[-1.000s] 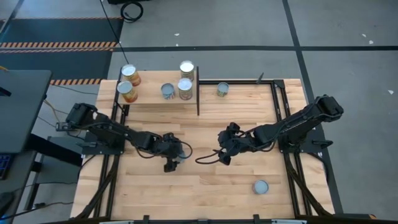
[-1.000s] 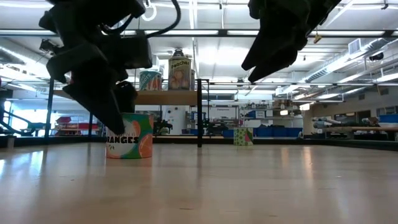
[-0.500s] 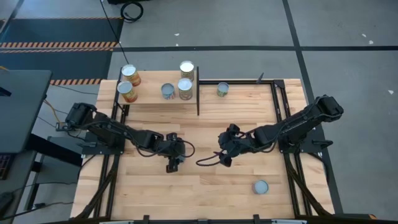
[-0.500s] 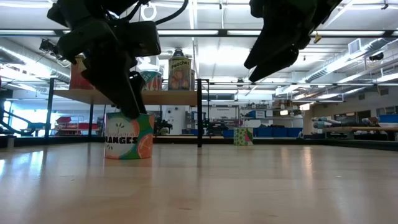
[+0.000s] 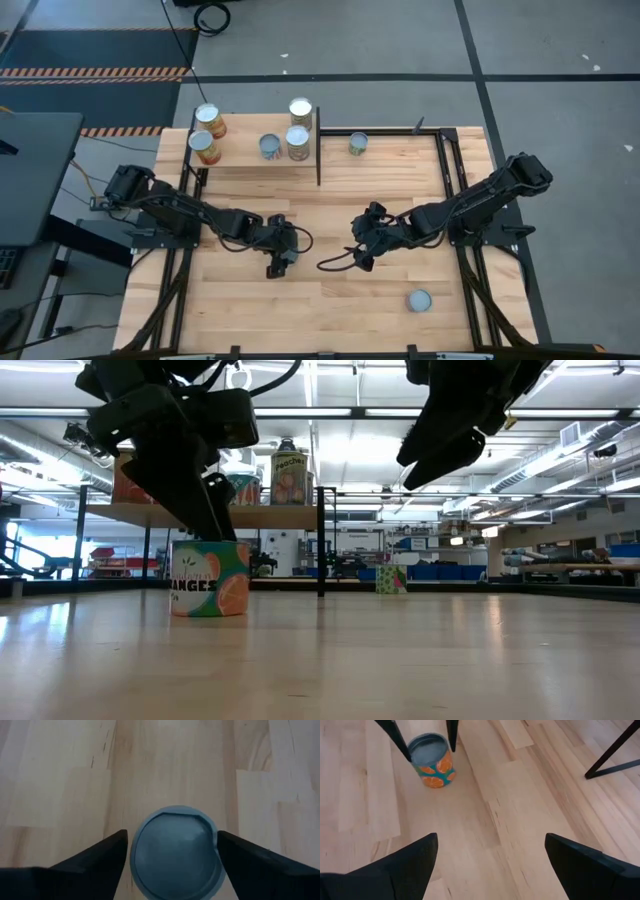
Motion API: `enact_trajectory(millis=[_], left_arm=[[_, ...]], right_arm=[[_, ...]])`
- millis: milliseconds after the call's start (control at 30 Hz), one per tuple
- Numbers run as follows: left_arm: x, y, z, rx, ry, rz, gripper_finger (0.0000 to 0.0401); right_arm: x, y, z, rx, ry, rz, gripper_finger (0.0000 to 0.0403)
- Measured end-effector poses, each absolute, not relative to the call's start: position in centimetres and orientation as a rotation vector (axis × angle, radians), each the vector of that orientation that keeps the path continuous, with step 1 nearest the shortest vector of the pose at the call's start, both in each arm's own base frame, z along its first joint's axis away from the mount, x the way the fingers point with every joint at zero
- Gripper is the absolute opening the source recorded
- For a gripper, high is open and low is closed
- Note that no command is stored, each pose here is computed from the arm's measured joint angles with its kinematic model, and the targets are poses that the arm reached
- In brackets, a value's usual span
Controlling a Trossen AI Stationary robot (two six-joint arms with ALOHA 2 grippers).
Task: Pick and place cans onto a shelf
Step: Put the canned oranges on the shelf
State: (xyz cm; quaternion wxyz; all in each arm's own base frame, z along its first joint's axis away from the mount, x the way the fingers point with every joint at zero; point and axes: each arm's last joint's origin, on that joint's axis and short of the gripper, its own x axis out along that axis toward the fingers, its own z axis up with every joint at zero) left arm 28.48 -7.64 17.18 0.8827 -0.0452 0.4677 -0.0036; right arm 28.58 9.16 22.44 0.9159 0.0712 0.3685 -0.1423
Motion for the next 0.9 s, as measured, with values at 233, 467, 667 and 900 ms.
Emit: enact_trajectory(millis=[233, 467, 667, 900], left_arm=[[28.5, -7.6, 19.1, -0.089, 0.988, -0.004, 0.0315], [28.4, -7.6, 19.1, -0.120, 1.005, -0.040, 0.0316], [28.5, -7.5, 19.2, -0.089, 0.996, -0.030, 0.0315], [29.2, -7.4, 18.1, -0.003, 0.984, 0.034, 0.0274]], right_arm=[[28.6, 9.2, 22.4, 0.158, 0.756, -0.297, 0.0375], [28.6, 9.2, 22.4, 0.175, 0.756, -0.301, 0.0375], [28.6, 9.3, 22.4, 0.180, 0.755, -0.299, 0.0375], [28.4, 9.7, 22.4, 0.179, 0.756, -0.287, 0.0375]])
